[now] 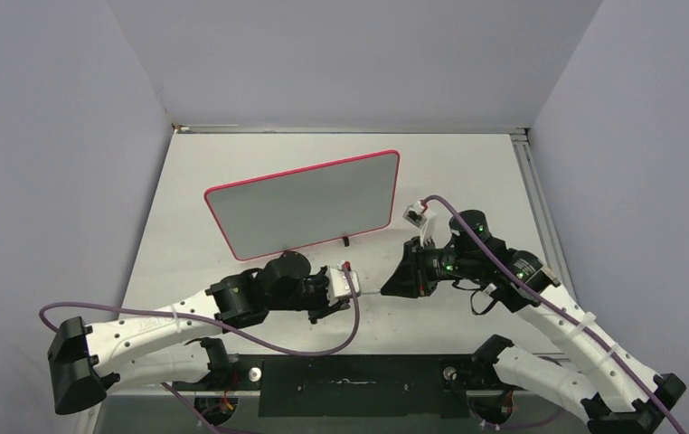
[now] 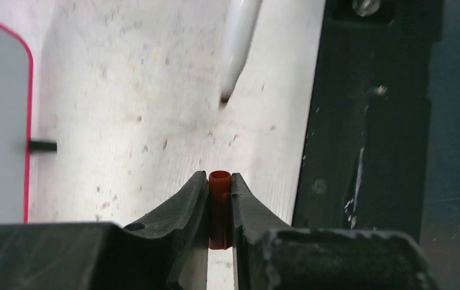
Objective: Write a sentence on the whiteboard
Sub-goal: Open the whiteboard marker at the center of the board, then place the pen cap at the center of the board.
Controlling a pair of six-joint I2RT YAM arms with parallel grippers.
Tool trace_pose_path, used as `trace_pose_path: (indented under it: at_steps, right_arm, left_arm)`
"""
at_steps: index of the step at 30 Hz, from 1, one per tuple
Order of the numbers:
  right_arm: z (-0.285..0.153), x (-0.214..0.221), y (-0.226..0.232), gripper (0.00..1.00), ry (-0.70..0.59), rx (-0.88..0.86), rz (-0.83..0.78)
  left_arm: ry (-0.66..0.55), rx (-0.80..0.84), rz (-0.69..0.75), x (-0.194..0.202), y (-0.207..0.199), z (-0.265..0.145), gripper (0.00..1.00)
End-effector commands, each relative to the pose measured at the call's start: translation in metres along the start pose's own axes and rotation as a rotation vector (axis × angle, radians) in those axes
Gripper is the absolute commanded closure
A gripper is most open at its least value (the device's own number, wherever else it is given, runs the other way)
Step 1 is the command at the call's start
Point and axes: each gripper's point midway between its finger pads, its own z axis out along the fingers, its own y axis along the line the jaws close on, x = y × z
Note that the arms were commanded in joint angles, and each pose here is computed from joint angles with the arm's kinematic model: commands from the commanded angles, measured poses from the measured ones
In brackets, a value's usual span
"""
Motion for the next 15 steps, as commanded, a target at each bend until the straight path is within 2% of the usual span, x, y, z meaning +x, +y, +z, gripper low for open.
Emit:
trace_pose_path:
  at_steps: [1,6,9,12,15]
  right_arm:
    - [-0.026,-0.005,0.017,0.95,-0.026,-0.019,-0.095]
    - [-0.034,-0.006,0.008,0.95,-0.031,0.062,-0.112]
    - [-0.037,-0.009,-0.023,0.95,-0.055,0.232,-0.109]
    - [-0.049,-0.027,-0.058,0.95,-0.184,0.439,-0.108]
    - [-0.059,-0.045,-0.070,0.95,-0.344,0.513,-0.101]
  left_arm:
    - [0.110,-0.067,-0.022,0.032,0.015,-0.005,1.00]
    - [0.101,-0.095,-0.038,0.031,0.021,-0.005,1.00]
    - [0.097,-0.129,-0.084,0.028,0.027,-0.002,1.00]
    - [0.097,-0.180,-0.225,0.023,0.032,0.008,1.00]
    - [0.067,-0.258,-0.410,0.026,0.039,0.022,1.00]
